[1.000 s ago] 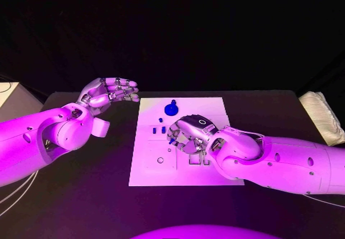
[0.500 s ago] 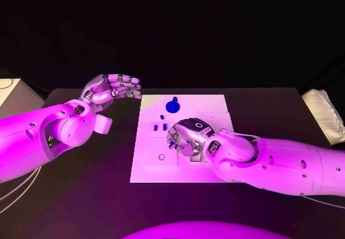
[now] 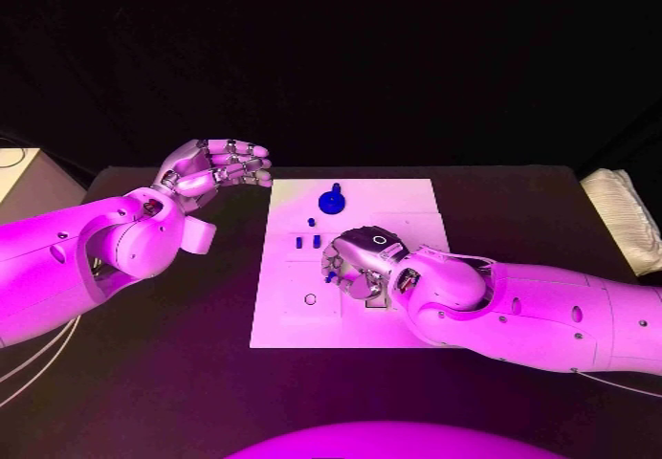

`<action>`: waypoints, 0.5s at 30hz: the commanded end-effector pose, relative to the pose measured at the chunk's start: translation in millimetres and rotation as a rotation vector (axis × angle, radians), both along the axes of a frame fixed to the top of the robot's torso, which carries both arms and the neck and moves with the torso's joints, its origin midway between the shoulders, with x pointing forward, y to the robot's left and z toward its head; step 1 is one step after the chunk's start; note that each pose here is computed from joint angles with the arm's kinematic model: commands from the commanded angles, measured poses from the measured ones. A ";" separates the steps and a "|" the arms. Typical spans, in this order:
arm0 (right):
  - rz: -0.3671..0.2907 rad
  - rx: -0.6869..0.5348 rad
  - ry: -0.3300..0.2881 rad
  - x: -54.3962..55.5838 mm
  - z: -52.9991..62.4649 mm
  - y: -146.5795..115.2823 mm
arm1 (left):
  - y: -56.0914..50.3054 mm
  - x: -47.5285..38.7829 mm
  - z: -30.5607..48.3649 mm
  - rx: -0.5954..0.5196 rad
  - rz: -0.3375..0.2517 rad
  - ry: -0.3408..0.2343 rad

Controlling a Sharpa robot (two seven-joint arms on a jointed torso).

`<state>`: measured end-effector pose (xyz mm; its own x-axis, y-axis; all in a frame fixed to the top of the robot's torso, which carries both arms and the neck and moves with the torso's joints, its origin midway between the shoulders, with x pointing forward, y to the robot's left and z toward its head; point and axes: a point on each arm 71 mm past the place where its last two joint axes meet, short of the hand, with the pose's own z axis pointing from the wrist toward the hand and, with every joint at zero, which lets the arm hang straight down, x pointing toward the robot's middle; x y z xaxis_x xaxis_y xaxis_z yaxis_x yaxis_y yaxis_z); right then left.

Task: Assemble the parts on the task board

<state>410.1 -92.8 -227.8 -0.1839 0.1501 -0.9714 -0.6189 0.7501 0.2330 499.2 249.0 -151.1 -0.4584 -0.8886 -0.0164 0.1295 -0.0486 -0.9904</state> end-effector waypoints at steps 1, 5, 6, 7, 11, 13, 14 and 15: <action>0.004 -0.034 -0.003 -0.1 -2.3 0.7 | -1.3 -0.2 0.6 -0.009 -0.005 0.000; 0.006 -0.038 -0.003 0.1 -3.0 1.9 | -1.0 -0.1 0.5 -0.009 -0.004 0.001; 0.006 -0.039 -0.003 0.2 -3.2 2.1 | -1.0 -0.1 0.5 -0.009 -0.004 0.001; 0.005 -0.040 -0.003 0.3 -3.5 2.2 | -1.0 -0.1 0.5 -0.009 -0.004 0.001; 0.004 -0.044 -0.004 1.0 -4.4 3.0 | -1.0 -0.2 0.5 -0.008 -0.005 0.002; 0.005 -0.047 -0.005 0.9 -4.7 4.1 | -1.1 -0.2 0.5 -0.008 -0.006 0.003; 0.006 -0.047 -0.006 0.7 -4.9 4.7 | -1.1 -0.3 0.5 -0.008 -0.006 0.003; 0.008 -0.047 -0.006 0.4 -4.9 5.4 | -1.1 -0.3 0.5 -0.008 -0.006 0.003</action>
